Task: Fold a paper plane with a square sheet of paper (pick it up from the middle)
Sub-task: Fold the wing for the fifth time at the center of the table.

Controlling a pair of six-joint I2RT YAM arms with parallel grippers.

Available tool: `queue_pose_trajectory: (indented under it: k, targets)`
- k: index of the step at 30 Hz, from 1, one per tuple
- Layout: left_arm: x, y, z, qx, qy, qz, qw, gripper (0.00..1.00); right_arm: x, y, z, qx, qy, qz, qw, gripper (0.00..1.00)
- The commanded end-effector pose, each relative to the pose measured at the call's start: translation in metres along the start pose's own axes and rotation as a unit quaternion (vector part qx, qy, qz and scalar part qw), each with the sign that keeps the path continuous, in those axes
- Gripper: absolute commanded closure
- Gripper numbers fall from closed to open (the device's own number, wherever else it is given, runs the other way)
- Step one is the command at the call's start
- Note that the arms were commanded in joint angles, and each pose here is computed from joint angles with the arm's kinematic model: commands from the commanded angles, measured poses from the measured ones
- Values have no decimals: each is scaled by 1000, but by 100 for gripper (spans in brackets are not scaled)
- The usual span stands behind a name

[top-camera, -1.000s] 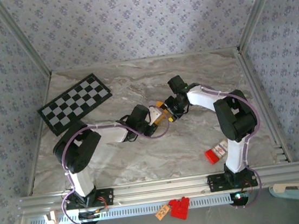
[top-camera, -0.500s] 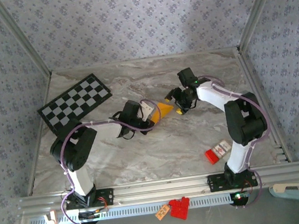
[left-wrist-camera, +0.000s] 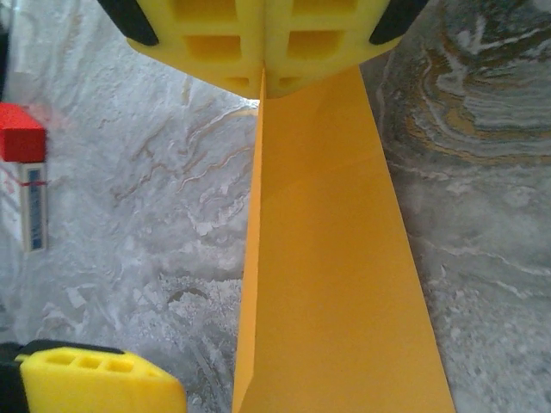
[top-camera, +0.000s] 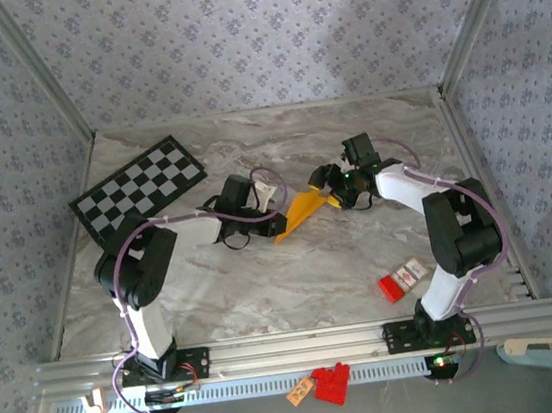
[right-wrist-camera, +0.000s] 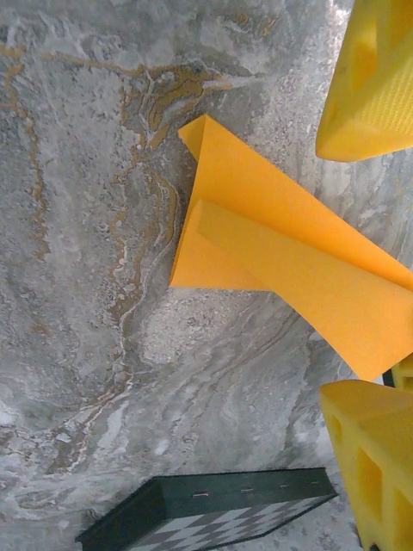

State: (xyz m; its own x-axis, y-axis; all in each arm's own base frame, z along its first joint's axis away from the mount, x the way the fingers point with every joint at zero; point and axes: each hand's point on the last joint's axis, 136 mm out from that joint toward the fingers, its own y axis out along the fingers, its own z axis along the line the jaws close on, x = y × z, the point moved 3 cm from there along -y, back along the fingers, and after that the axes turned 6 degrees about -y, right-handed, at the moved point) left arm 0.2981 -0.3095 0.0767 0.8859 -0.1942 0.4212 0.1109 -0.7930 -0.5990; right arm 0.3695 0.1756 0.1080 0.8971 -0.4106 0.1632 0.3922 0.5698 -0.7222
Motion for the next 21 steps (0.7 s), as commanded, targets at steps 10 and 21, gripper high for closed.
queue_pose_trajectory:
  k: [10,21]
  targets:
    - [3,9,0,-55,-135,22,989,100,-13,11,11,48,-77,13,996,33]
    - [0,15,7,-58,-181,37,981,100,-29,20,-3,-22,-104,35,994,33]
